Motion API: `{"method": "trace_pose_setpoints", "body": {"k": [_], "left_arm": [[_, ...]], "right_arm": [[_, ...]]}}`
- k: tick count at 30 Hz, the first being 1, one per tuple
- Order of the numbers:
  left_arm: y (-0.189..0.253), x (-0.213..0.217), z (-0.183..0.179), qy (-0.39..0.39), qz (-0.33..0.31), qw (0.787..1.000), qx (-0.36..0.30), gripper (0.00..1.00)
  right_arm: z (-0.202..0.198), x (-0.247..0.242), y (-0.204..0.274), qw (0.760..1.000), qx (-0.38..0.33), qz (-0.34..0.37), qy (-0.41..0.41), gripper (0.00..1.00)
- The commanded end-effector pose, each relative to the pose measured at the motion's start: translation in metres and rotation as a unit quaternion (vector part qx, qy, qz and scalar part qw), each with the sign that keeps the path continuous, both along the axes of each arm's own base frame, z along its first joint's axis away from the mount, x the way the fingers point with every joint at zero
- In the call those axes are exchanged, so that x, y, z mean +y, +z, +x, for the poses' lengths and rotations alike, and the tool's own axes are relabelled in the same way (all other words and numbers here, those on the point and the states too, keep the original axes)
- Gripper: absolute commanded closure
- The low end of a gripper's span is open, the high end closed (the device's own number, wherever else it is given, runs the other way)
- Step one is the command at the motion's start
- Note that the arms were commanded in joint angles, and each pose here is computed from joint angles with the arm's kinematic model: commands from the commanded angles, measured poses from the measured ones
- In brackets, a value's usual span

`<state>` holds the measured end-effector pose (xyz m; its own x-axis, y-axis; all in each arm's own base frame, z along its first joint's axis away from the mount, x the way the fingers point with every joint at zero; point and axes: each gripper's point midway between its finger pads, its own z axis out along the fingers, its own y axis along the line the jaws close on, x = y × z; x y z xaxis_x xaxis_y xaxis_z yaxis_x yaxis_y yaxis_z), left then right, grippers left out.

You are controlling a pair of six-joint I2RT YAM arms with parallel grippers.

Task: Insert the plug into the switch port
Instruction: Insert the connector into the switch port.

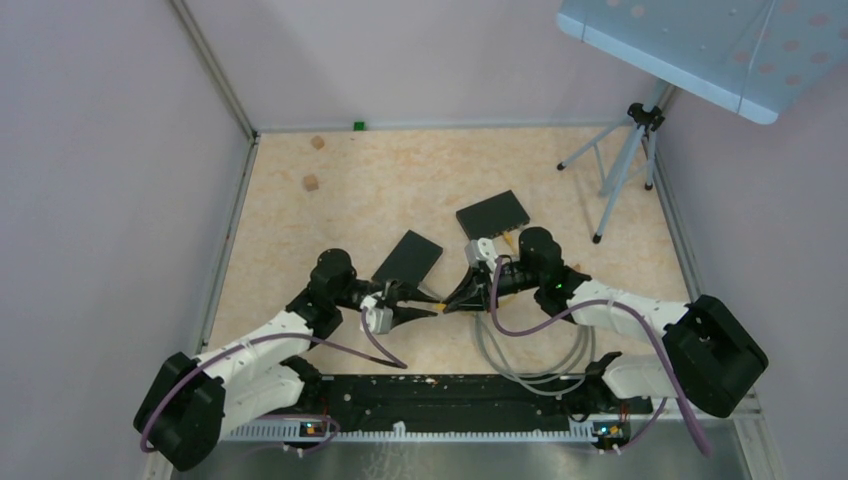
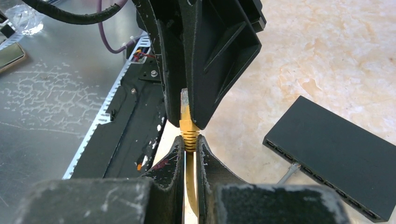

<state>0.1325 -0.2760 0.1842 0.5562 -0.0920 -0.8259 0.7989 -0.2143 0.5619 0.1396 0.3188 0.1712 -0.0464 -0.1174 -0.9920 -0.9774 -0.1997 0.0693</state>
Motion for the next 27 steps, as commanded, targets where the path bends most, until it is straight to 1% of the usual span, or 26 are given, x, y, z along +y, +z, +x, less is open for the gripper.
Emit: {"method": "trace_pose_setpoints", "body": {"k": [1,3,5,8,9,12,14,16,17,18,21,22,25,27], "left_arm": [[0.01,-0.003,-0.004,-0.025,-0.005,1.0,-0.016,0.69],[0.009,-0.003,-0.004,-0.027,-0.001,1.0,-0.014,0.74],[0.008,-0.003,-0.004,-0.031,0.004,0.999,-0.009,0.82],[0.008,-0.004,-0.005,-0.042,0.012,0.999,-0.006,1.0],[0.008,-0.004,-0.005,-0.045,0.015,0.999,-0.002,1.0],[0.006,-0.005,-0.004,-0.045,0.022,0.999,0.012,1.0],[0.003,-0.005,-0.002,-0.035,0.026,0.999,0.022,1.0],[0.003,-0.005,0.001,-0.016,0.022,0.999,0.034,1.0],[0.009,-0.005,0.004,-0.005,0.006,1.0,0.025,1.0],[0.01,-0.005,0.004,0.005,-0.004,1.0,0.03,1.0],[0.013,-0.002,0.007,0.039,-0.027,0.998,0.048,1.0],[0.012,0.0,0.008,0.054,-0.033,0.996,0.065,1.0],[0.018,0.003,0.013,0.09,-0.065,0.99,0.089,1.0],[0.023,0.007,0.016,0.111,-0.089,0.984,0.105,1.0]], "right_arm": [[0.009,0.004,0.014,1.0,-0.022,0.015,-0.002,1.0],[0.011,0.005,0.014,1.0,-0.024,0.015,-0.007,1.0],[0.012,0.005,0.016,0.999,-0.028,0.017,-0.01,1.0],[0.014,0.005,0.019,0.999,-0.042,0.026,-0.016,1.0],[0.014,0.004,0.02,0.998,-0.048,0.03,-0.019,0.98],[0.018,0.002,0.025,0.994,-0.083,0.056,-0.04,0.78],[0.02,-0.002,0.029,0.989,-0.107,0.077,-0.062,0.7],[0.024,-0.004,0.031,0.985,-0.12,0.091,-0.079,0.64],[0.025,-0.004,0.032,0.984,-0.124,0.096,-0.083,0.62],[0.026,-0.004,0.033,0.982,-0.129,0.104,-0.088,0.59],[0.027,-0.007,0.04,0.974,-0.142,0.14,-0.108,0.57],[0.026,-0.009,0.044,0.971,-0.146,0.154,-0.112,0.57],[0.025,-0.008,0.049,0.966,-0.148,0.178,-0.113,0.57],[0.022,-0.007,0.05,0.968,-0.135,0.186,-0.105,0.59]]}}
